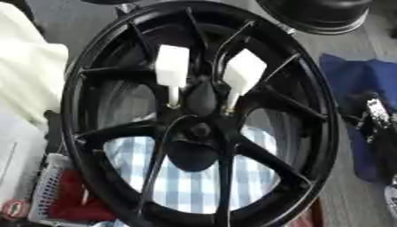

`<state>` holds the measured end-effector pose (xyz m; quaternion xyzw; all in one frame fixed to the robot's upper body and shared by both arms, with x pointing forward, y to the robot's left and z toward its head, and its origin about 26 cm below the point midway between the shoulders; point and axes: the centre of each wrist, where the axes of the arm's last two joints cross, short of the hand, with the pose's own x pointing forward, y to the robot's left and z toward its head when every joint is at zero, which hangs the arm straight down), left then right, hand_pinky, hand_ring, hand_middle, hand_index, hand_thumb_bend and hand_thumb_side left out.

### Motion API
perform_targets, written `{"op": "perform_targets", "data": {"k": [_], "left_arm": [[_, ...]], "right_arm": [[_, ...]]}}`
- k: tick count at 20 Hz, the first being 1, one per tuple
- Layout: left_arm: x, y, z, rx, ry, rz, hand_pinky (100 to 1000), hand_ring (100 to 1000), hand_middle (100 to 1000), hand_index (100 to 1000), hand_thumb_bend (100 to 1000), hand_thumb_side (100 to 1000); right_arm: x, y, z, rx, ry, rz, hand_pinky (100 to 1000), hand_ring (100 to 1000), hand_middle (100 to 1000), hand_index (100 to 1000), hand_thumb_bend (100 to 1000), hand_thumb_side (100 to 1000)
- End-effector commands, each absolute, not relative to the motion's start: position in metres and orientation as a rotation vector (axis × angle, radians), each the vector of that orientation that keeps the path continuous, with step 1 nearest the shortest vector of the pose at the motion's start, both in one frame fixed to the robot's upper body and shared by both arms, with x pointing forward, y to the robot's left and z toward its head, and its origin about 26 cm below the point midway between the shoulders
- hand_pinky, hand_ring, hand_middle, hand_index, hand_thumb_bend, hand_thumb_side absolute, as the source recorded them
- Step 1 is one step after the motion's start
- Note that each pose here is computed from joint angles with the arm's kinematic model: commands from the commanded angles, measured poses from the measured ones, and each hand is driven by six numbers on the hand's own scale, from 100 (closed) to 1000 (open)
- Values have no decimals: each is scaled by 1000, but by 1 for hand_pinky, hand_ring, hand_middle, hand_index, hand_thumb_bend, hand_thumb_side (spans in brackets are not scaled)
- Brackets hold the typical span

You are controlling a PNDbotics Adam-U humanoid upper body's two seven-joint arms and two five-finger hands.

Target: Pull the pin out of the wheel hub.

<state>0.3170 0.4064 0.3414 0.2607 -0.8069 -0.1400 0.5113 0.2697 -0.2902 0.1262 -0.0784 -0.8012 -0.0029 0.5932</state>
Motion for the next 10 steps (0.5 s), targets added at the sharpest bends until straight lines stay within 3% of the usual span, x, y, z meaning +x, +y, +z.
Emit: {"op": "perform_targets", "data": {"k": [1,10], "left_arm": [[304,385,350,547,-2104,-282,614,667,609,736,100,748],[290,327,303,295,-2257,-173,613,663,606,733,100,759]], "right_arm": [[268,-291,136,-182,-1901,4,865,769,522,691,100,719],[273,-288,143,-150,-1948,19,865,769,522,692,100,670]]}}
